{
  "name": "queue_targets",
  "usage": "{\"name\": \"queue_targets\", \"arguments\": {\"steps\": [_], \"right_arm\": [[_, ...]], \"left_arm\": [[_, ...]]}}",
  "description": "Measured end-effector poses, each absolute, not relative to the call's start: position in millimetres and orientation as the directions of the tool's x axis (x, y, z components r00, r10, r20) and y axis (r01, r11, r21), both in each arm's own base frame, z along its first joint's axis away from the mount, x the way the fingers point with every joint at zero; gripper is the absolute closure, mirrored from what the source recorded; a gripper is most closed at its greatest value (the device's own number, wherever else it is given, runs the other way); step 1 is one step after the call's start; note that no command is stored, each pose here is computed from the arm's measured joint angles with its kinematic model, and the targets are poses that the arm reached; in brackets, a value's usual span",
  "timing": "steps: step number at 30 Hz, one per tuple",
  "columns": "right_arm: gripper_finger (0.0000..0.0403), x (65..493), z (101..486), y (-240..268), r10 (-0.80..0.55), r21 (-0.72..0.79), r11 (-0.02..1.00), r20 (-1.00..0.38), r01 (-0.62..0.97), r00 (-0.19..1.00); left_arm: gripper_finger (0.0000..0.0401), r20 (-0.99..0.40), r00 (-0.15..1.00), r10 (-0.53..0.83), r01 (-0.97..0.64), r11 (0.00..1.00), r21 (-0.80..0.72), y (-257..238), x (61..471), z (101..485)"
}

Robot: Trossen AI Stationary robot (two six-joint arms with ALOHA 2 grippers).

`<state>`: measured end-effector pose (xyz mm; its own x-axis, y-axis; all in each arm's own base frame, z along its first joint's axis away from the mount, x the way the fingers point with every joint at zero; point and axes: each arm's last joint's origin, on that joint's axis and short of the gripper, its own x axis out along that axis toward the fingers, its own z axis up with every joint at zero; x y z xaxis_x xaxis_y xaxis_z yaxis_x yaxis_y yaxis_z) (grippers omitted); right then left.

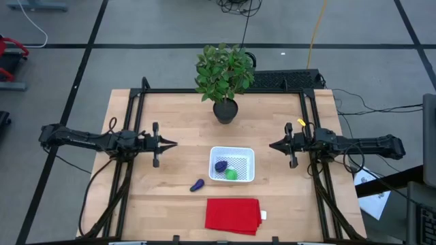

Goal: Pick and placing Produce into tupperware
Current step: Put the violet eggplant into the white bin

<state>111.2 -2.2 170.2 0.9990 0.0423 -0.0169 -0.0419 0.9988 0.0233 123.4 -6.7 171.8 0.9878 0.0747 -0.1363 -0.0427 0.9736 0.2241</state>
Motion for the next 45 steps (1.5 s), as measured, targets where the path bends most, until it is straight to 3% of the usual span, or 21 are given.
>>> {"name": "queue_targets", "arguments": {"steps": [18,27,39,45], "right_arm": [[0.0403,111.2,170.2,-2.2,0.042,0.016,0.999,-0.017,-0.042,0.999],[0.0403,111.3,170.1,-2.2,0.042,0.008,0.999,-0.018,-0.042,0.999],[0.0403,111.3,170.1,-2.2,0.042,0.004,0.999,-0.017,-0.042,0.999],[0.0403,111.3,170.1,-2.2,0.042,0.004,0.999,-0.017,-0.042,0.999]], "left_arm": [[0.0375,-0.020,0.997,0.069,-0.066,0.990,0.121,-7.0,125.1,184.0],[0.0375,-0.050,0.998,0.037,-0.035,0.998,0.049,-10.1,136.1,198.5],[0.0375,-0.153,0.981,-0.117,0.131,0.987,0.088,-38.4,170.3,221.8],[0.0375,-0.149,0.980,-0.131,0.151,0.980,0.129,-56.2,185.5,235.9]]}}
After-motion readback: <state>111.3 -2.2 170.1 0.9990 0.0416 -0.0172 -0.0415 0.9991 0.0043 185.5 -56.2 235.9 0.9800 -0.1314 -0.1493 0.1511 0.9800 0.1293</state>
